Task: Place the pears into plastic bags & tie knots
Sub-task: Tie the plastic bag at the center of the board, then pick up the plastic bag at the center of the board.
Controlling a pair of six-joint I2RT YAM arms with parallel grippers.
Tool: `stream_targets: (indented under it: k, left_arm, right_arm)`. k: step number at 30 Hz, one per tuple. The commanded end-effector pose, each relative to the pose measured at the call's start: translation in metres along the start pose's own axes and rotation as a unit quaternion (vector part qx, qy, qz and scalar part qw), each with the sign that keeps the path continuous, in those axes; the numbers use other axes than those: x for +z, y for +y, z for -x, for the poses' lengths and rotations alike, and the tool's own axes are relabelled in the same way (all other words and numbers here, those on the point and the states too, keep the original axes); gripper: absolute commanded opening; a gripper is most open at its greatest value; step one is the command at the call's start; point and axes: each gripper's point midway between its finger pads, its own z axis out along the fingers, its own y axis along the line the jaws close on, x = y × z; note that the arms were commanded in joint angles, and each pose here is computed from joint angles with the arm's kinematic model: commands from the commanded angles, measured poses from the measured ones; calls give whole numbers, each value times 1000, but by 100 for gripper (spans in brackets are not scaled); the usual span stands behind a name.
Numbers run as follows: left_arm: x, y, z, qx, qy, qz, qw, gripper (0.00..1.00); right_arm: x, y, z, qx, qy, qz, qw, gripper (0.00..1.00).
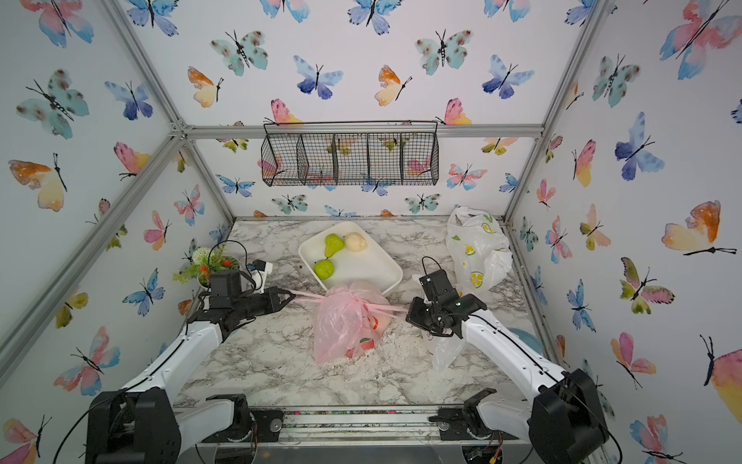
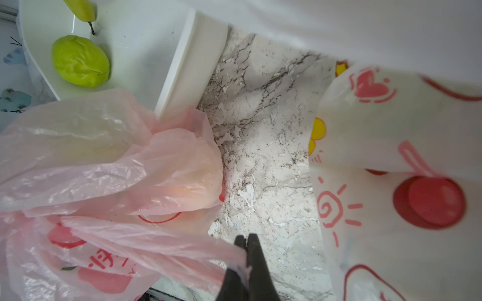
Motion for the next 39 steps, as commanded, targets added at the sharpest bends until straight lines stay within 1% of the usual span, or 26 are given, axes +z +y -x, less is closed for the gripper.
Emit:
stream_targets:
  k: [1, 6, 7, 8, 9, 10, 11, 12, 13, 15, 16, 18, 20, 22, 23, 25, 27, 30, 32, 34, 35, 36, 38, 39]
  left_arm:
    - [-25, 59, 48, -25, -95, 136, 986, 0]
    - [-24, 56, 48, -19, -79, 136, 987, 0]
    - [-26, 51, 50, -15, -80, 130, 988, 0]
    - [-29, 43, 53, -8, -83, 118, 989, 0]
    - [-32, 31, 58, 2, -90, 106, 990, 0]
    - [-32, 11, 61, 18, -87, 74, 993, 8]
    - [-34, -4, 64, 31, -82, 59, 994, 22]
    - [-36, -23, 66, 50, -72, 43, 995, 36]
    - [-39, -38, 68, 67, -65, 42, 995, 46]
    - [-47, -54, 76, 98, -73, 64, 990, 59]
    - [-51, -63, 79, 116, -80, 67, 988, 65]
    - [-48, -80, 78, 157, -85, 75, 981, 71]
    - [-37, -99, 72, 195, -73, 81, 975, 74]
    - [-12, -129, 51, 234, -34, 42, 971, 76]
    - [1, -139, 39, 250, -14, 27, 968, 80]
    - [31, -151, 9, 293, 49, 15, 955, 87]
    - [51, -145, -8, 322, 97, 36, 941, 88]
    - [69, -128, -25, 327, 165, 64, 928, 87]
    - [77, -129, -44, 331, 201, 55, 920, 85]
    - [83, -133, -69, 348, 235, 39, 907, 83]
    - [84, -132, -76, 354, 246, 41, 901, 81]
    - [82, -128, -80, 355, 258, 52, 897, 78]
    - [77, -120, -79, 358, 267, 70, 892, 60]
    - [72, -117, -75, 362, 265, 77, 890, 42]
  right_arm:
    - [9, -66, -11, 41, 19, -120, 992, 3]
    - [16, -68, -9, 27, 21, -114, 993, 3]
    - [17, -62, -7, 12, 24, -102, 994, 3]
    - [17, -48, -7, -5, 34, -70, 997, 3]
    - [13, -33, -2, -24, 40, -48, 998, 11]
    - [7, -15, 1, -40, 43, -24, 998, 26]
    - [-2, 1, 8, -58, 38, -8, 998, 36]
    - [-12, 12, 15, -73, 29, -5, 997, 42]
    - [-24, 25, 25, -90, 15, -3, 996, 47]
    - [-44, 40, 44, -117, -8, -8, 993, 52]
    - [-51, 48, 54, -131, -17, -11, 991, 53]
    - [-54, 62, 65, -149, -23, -3, 989, 54]
    - [-47, 75, 72, -157, -23, 14, 987, 54]
    - [-36, 92, 76, -159, -26, 43, 986, 53]
    - [-31, 99, 78, -160, -30, 55, 985, 53]
    - [-23, 111, 80, -160, -34, 77, 984, 53]
    - [-17, 117, 81, -161, -33, 89, 982, 53]
    - [-15, 121, 83, -163, -40, 99, 981, 52]
    - [-17, 123, 85, -162, -51, 104, 980, 52]
    - [-18, 124, 88, -159, -62, 108, 979, 52]
    - [-18, 125, 90, -159, -65, 110, 979, 53]
    - [-17, 127, 91, -159, -67, 112, 979, 52]
    - [-15, 131, 92, -160, -66, 121, 977, 52]
    - [-14, 134, 93, -161, -64, 127, 977, 52]
